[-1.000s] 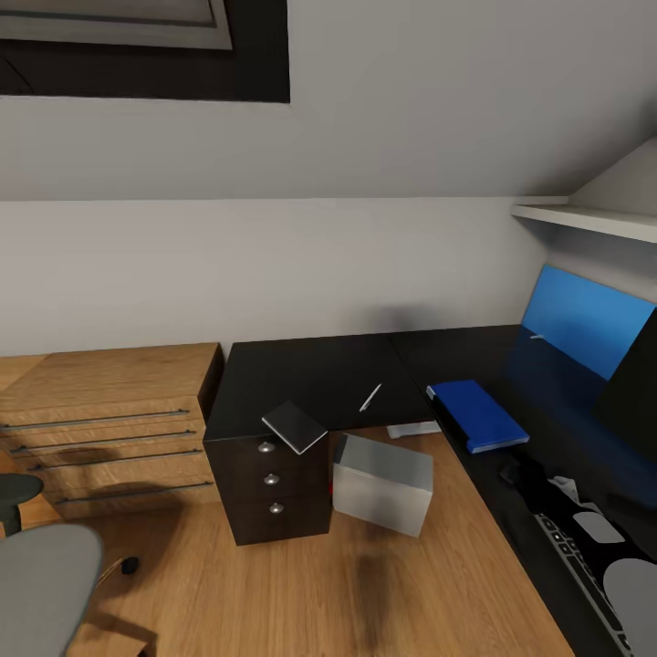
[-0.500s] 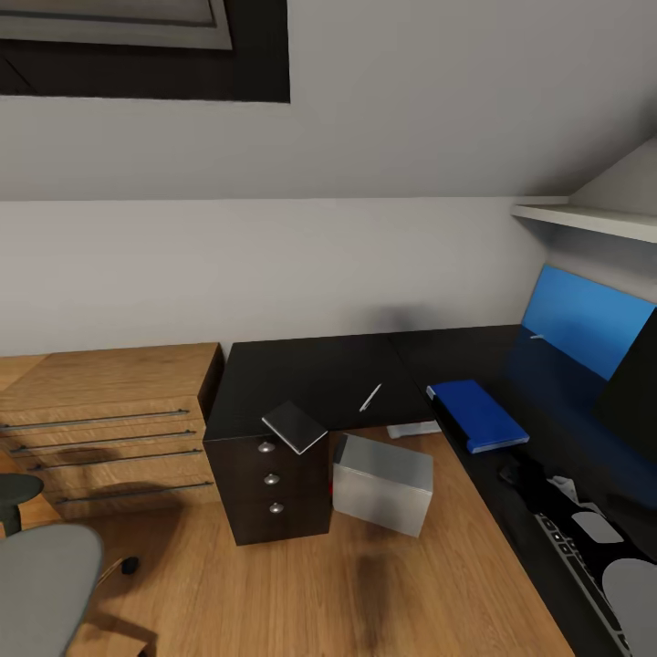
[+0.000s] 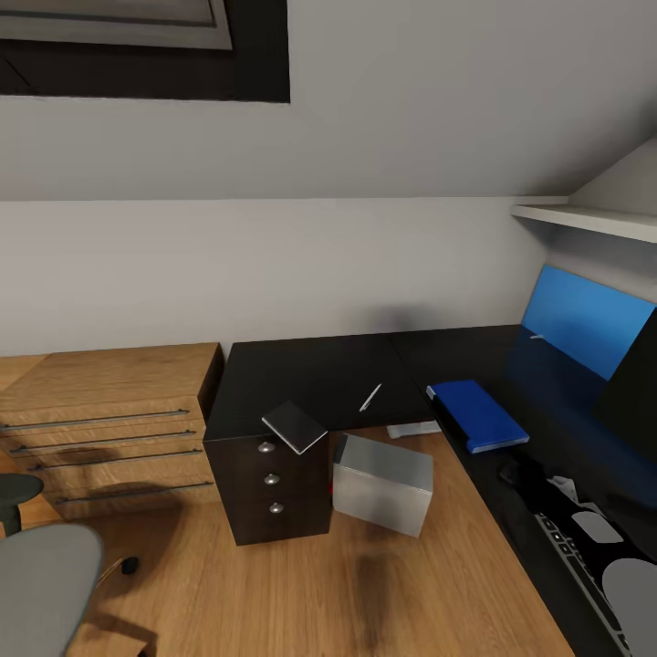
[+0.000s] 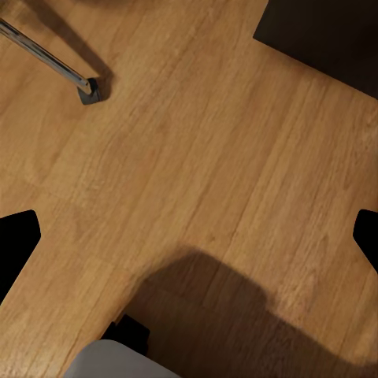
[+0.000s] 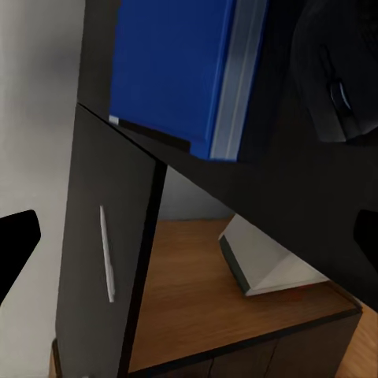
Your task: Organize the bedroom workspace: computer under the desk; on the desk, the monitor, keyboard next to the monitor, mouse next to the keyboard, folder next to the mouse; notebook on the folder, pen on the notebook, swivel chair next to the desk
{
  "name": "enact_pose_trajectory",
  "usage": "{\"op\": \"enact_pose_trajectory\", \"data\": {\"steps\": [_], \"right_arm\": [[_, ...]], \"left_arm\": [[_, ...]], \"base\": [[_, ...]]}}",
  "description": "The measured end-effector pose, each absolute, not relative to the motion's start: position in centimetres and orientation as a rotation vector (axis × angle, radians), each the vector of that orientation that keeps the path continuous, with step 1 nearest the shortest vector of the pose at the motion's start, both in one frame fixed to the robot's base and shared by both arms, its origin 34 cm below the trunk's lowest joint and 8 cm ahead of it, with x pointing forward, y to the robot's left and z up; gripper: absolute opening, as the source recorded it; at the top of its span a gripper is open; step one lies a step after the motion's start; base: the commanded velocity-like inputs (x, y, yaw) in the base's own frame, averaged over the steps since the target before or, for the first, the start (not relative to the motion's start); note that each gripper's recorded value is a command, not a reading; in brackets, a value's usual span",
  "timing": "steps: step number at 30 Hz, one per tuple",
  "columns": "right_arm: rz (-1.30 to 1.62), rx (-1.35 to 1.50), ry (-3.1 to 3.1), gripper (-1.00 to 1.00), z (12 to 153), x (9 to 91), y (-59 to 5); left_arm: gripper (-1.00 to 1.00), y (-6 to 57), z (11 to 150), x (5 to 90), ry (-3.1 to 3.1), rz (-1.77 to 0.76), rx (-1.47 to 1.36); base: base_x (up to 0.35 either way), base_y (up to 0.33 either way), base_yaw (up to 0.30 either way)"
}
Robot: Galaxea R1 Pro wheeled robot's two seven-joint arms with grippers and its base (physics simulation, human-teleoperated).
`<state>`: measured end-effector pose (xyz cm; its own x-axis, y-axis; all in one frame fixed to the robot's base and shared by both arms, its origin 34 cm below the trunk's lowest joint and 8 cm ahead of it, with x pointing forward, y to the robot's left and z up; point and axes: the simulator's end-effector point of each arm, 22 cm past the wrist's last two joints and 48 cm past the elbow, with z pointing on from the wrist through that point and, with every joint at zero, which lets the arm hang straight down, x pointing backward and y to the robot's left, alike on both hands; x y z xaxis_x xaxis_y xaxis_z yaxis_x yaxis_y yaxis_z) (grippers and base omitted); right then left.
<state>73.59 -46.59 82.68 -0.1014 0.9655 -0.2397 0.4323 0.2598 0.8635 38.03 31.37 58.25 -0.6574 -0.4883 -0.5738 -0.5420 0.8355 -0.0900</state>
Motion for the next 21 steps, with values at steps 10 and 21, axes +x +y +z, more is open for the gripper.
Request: {"op": "enact_pose_trajectory", "data": {"steps": [10, 21], "right_arm": [[0.791, 1.302, 1.682, 1.00, 82.66, 73.60, -46.51], [0.800, 1.293, 1.673, 1.00, 82.96, 73.76, -46.45]], "left_arm": [[1.00, 31.37, 58.25, 38.03, 2.412, 0.118, -0.751], [1.00, 31.37, 58.25, 38.03, 2.412, 0.118, -0.751]], "base": [[0.000, 0.000, 0.000], [0.000, 0.000, 0.000]]}}
